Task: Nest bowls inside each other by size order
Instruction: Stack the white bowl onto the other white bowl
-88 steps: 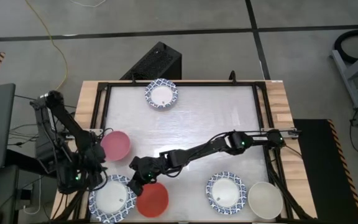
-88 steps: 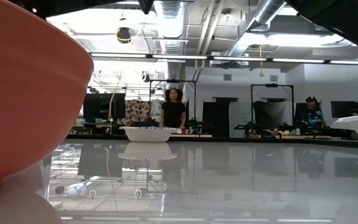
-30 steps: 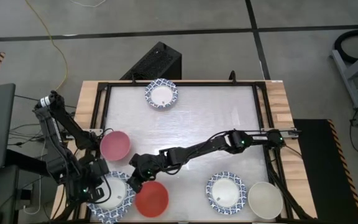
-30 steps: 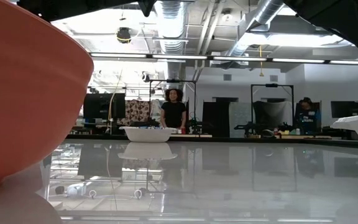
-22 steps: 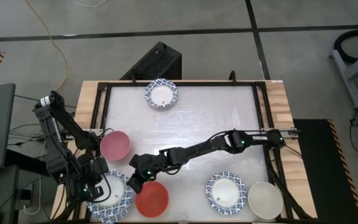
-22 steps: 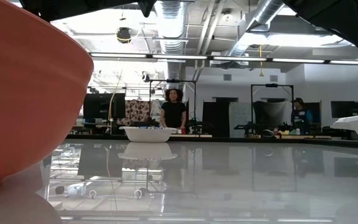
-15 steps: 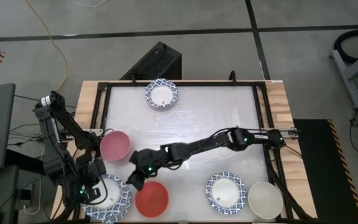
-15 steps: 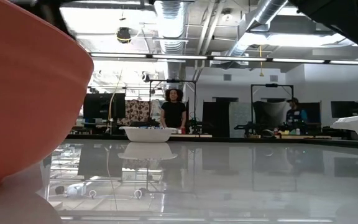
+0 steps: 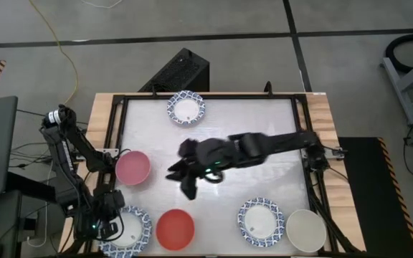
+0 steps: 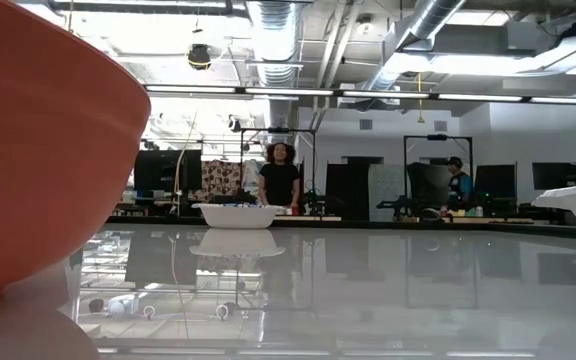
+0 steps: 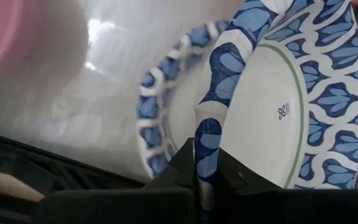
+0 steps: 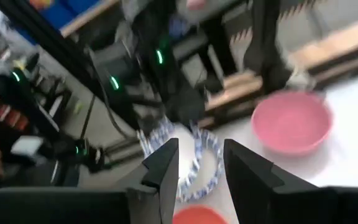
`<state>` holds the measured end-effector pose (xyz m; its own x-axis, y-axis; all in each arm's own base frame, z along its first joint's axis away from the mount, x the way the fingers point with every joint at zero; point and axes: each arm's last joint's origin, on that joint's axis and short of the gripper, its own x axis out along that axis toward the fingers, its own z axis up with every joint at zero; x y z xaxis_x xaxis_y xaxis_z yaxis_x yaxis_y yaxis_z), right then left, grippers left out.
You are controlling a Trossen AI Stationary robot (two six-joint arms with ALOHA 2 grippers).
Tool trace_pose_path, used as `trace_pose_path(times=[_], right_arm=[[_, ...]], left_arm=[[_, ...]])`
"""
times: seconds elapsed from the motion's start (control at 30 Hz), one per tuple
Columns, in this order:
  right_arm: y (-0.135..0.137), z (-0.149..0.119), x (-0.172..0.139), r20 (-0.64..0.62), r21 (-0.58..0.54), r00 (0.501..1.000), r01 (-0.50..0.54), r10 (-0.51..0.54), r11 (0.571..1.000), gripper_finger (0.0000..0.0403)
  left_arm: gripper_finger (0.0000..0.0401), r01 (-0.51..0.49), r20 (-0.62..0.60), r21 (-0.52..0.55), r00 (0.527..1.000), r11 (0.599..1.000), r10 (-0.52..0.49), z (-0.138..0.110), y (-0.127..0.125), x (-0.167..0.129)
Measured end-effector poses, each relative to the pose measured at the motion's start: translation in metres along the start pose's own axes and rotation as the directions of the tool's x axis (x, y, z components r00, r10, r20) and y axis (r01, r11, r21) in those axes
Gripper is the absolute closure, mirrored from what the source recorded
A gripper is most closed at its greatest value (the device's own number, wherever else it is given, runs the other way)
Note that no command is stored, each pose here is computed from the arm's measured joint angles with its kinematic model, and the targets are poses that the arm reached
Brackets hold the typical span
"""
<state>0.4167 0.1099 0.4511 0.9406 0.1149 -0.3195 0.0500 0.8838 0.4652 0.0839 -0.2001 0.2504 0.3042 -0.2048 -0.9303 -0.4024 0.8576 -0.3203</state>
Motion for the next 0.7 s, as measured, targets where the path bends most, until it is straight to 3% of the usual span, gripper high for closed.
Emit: trace_pose_path(times=[0.27,0.5,0.7], right_arm=[[0.024,0.009,-0.05,0.12,-0.069,0.988,0.104,-0.095,0.992,0.0255],[0.031,-0.005,-0.051,0.088,-0.096,0.984,0.162,-0.154,0.982,0.0255],[0.033,-0.008,-0.051,0.082,-0.095,0.984,0.166,-0.158,0.982,0.0255]], left_arm=[[0.0401,-0.008,0.018,0.015,1.0,1.0,0.008,0.003,0.0,0.001],[0.0401,0.003,0.029,0.034,1.0,0.999,-0.004,0.002,0.001,0.006],[0.0401,0.077,-0.016,0.011,0.997,0.997,-0.076,-0.003,0.003,0.026]])
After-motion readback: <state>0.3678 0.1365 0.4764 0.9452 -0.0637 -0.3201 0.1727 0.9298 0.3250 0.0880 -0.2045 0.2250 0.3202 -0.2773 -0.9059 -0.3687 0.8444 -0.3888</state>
